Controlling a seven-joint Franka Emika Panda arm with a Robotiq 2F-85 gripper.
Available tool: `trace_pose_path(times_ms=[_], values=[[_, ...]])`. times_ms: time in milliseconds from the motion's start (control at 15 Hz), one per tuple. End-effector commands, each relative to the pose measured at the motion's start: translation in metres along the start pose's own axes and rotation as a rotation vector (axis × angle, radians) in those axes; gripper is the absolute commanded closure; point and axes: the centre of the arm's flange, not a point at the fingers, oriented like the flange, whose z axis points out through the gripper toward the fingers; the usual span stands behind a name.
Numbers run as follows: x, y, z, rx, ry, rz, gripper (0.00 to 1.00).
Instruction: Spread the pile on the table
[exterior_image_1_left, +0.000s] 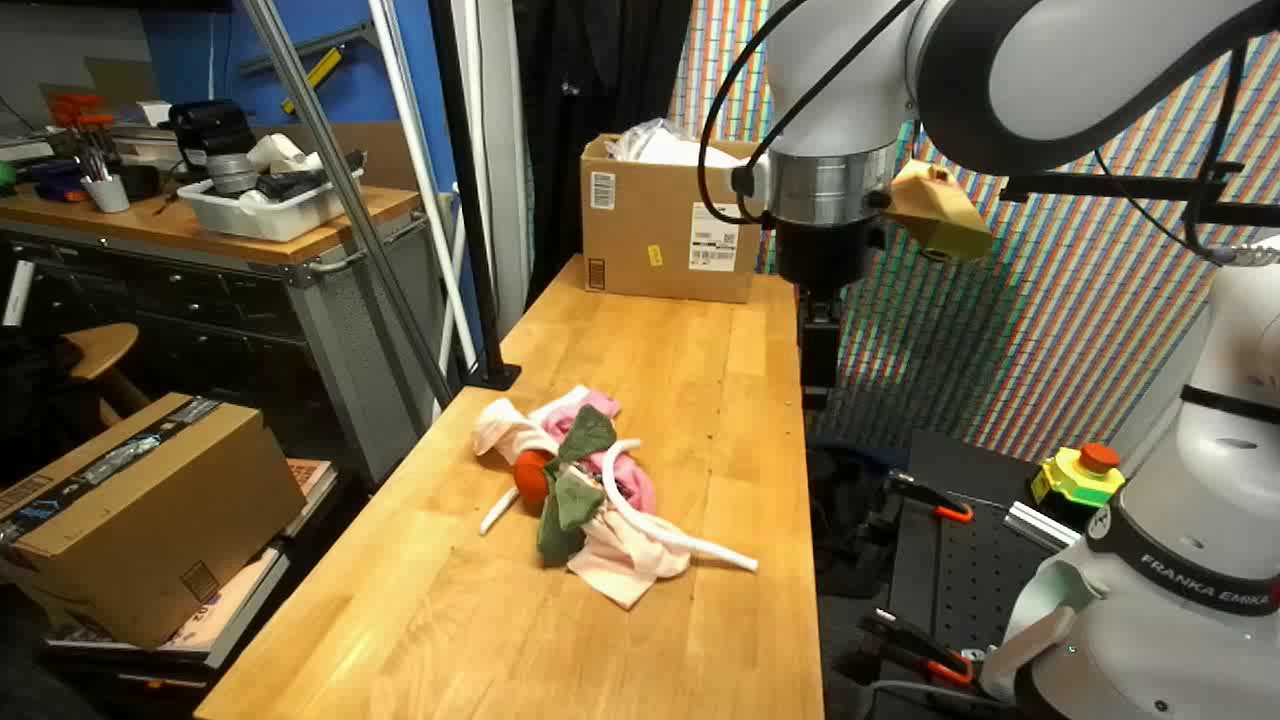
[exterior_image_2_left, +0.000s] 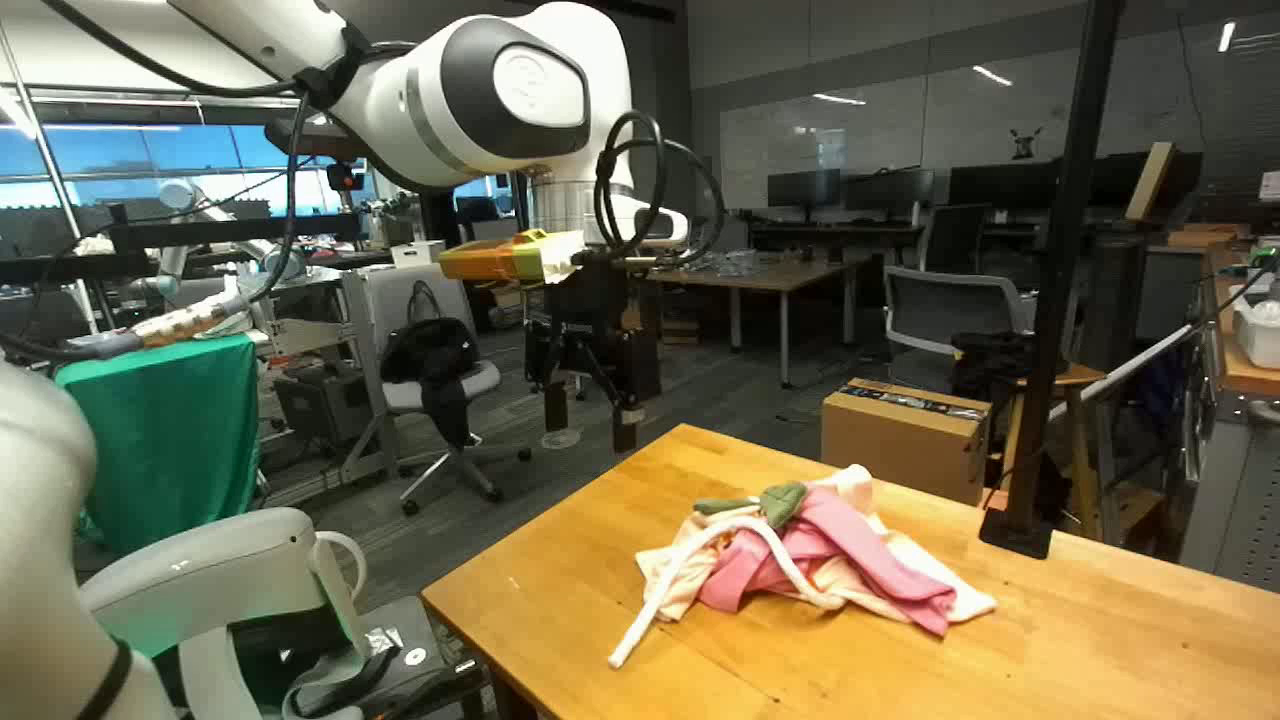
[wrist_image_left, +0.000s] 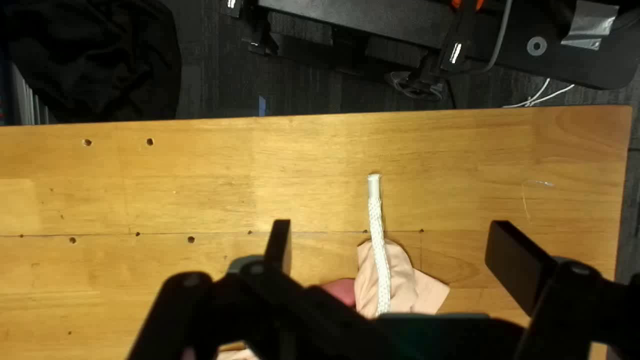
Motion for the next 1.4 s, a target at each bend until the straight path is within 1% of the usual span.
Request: trace_pose_path(times_ms=[0, 200, 400, 733, 800, 933, 1067, 1200, 1333], values=[[0.0, 0.0, -0.001, 0.0, 0.003, 0.0, 0.0], [0.001, 0.0, -0.003, 0.0, 0.006, 0.0, 0.0], [0.015, 0.003, -0.001, -0.024, 0.027, -0.025, 0.0], [0.064, 0.006, 0.006, -0.137, 0.147, -0.08, 0.0], [0.074, 0.008, 0.008, -0.146, 0.165, -0.095, 0.0], [0.097, 0.011, 0.013, -0.136, 0.186, -0.119, 0.0], [0.123, 0.013, 0.023, -0.098, 0.15, -0.136, 0.0], [0.146, 0.012, 0.03, -0.063, 0.094, -0.159, 0.0], [0.17, 0.01, 0.037, -0.053, 0.052, -0.188, 0.0]])
